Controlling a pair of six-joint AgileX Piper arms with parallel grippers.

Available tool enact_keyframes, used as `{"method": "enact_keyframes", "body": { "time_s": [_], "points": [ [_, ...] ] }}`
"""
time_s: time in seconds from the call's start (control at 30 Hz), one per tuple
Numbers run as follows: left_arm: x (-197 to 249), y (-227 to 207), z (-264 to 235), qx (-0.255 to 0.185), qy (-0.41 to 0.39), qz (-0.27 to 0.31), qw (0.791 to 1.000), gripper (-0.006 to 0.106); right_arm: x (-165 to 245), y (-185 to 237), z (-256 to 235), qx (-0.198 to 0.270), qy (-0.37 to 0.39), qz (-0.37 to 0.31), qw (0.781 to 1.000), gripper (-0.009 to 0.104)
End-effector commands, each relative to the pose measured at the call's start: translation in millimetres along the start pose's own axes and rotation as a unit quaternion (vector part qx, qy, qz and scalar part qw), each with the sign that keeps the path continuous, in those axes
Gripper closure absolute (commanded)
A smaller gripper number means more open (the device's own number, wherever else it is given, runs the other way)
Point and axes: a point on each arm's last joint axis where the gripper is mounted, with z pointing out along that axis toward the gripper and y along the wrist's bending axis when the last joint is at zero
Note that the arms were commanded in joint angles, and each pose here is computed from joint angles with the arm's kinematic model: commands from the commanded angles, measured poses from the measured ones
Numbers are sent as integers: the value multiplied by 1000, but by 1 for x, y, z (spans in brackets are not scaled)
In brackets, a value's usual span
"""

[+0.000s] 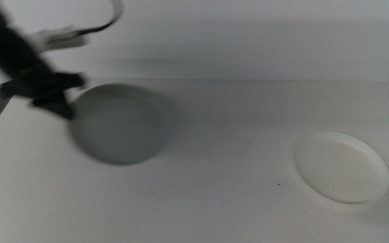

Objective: Stack the three bowls on top of each other.

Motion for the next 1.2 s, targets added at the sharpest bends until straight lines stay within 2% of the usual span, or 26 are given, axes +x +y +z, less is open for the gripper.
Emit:
{"method": "enact_keyframes", "body": {
  "time_s": [0.0, 0.2, 0.33, 0.53, 0.87, 1.0, 1.17],
  "points": [
    [-10, -39, 4, 8, 2, 7, 1000, 102, 0, 0, 0, 1, -4, -7, 1000, 4],
    [-26, -111, 43, 36, 23, 72, 996, 102, 0, 0, 0, 1, -4, -7, 1000, 4],
    [-23, -141, 77, 41, 51, 92, 994, 102, 0, 0, 0, 1, -4, -7, 1000, 4],
    [-22, -150, 114, 58, 73, 96, 991, 102, 0, 0, 0, 1, -4, -7, 1000, 4],
    [-26, -150, 134, 75, 66, 95, 990, 100, 0, 0, 0, 1, -4, -7, 1000, 4],
    [-25, -150, 136, 80, 72, 106, 988, 85, 0, 0, 0, 1, -4, -7, 1000, 4],
    [-28, -142, 115, 74, 79, 110, 988, 43, 0, 0, 0, 1, -4, -7, 1000, 4]
  ]
}}
